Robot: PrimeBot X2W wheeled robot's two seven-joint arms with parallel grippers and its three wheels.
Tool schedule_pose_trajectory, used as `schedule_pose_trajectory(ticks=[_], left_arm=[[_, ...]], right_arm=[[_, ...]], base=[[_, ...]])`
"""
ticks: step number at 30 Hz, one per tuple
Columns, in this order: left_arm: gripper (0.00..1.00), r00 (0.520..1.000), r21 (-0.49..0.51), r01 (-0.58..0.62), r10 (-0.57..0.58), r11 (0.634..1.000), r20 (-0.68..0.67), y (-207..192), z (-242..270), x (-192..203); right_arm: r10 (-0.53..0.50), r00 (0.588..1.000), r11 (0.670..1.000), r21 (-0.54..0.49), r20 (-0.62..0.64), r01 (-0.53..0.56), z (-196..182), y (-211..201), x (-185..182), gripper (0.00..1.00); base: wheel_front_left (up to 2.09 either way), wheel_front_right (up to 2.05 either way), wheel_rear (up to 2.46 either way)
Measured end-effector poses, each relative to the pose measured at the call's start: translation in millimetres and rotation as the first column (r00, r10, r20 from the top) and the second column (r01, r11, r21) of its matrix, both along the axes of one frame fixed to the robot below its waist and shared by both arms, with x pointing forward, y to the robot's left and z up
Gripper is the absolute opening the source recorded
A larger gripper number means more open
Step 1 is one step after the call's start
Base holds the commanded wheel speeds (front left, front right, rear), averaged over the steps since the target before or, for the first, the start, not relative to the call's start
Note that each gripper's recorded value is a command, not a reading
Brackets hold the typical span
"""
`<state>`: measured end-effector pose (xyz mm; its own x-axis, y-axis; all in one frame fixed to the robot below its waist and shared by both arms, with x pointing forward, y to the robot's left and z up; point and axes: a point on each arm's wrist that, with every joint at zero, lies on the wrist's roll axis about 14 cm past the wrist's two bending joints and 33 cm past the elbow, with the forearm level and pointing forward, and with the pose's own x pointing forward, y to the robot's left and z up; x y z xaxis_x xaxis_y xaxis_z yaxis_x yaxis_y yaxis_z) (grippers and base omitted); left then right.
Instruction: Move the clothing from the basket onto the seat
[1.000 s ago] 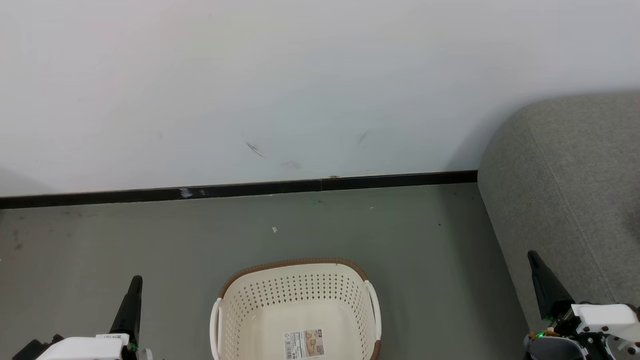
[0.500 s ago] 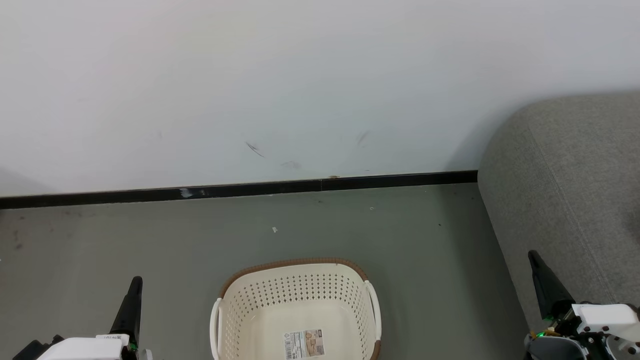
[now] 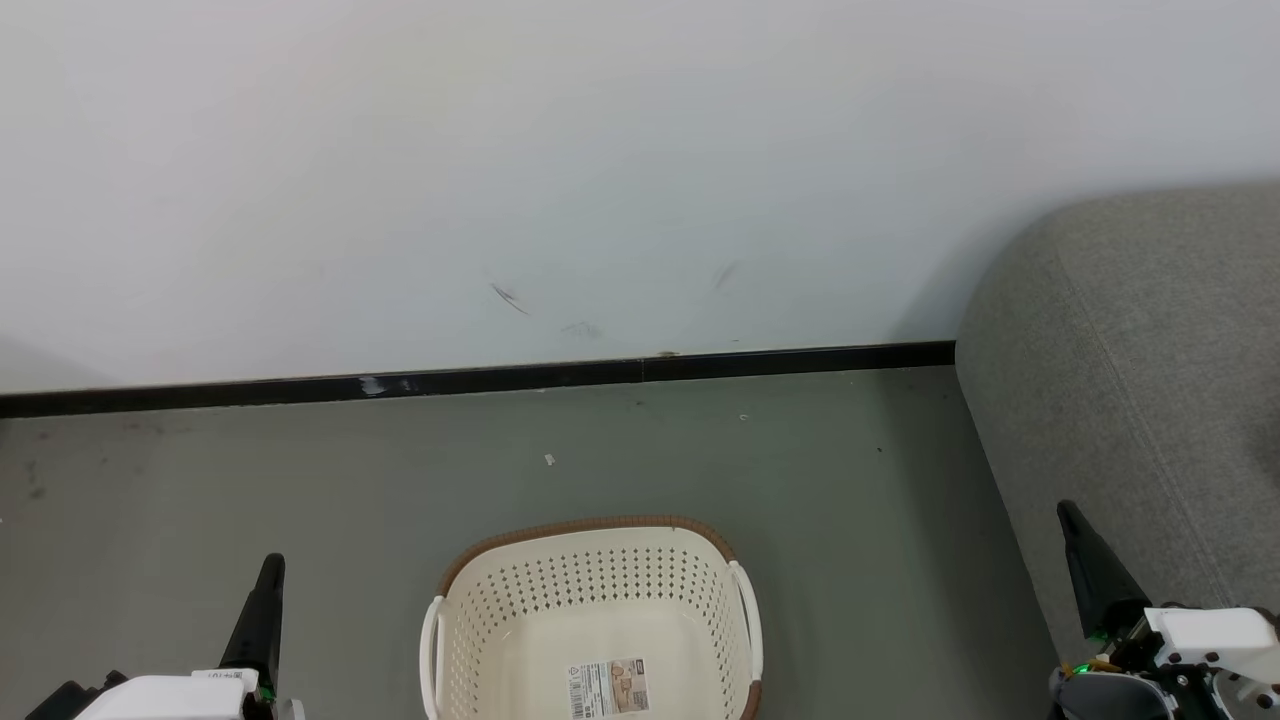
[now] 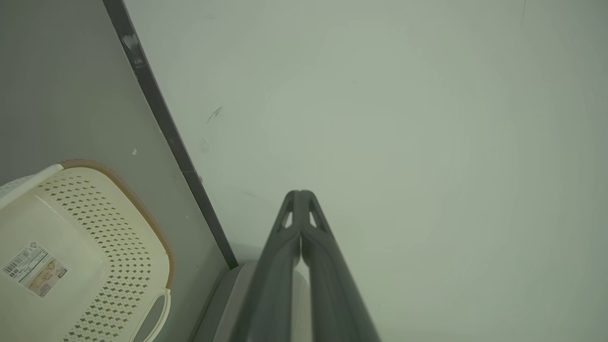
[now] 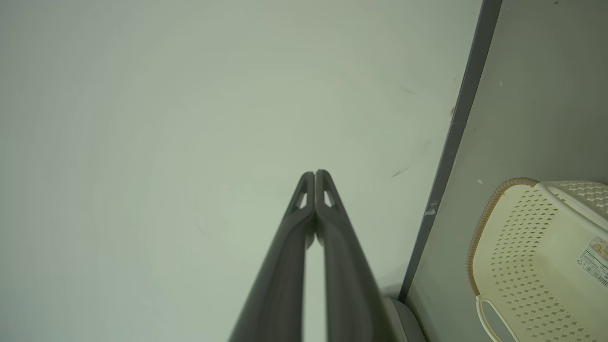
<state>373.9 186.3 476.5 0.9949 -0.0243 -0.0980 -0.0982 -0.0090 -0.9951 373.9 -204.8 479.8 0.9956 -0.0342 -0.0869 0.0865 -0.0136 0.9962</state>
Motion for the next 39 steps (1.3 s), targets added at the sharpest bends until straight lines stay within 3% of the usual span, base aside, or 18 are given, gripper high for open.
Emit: schedule_pose_trajectory(ticks=[39], left_arm=[[0.00, 1.000, -0.002, 0.003, -0.003, 1.000, -0.003, -0.2, -0.8, 0.4]], right_arm=[[0.000, 1.000, 1.000, 0.001, 0.001, 0.000, 0.3, -0.8, 0.0, 0.00]], base=[[0.00, 0.00, 0.00]])
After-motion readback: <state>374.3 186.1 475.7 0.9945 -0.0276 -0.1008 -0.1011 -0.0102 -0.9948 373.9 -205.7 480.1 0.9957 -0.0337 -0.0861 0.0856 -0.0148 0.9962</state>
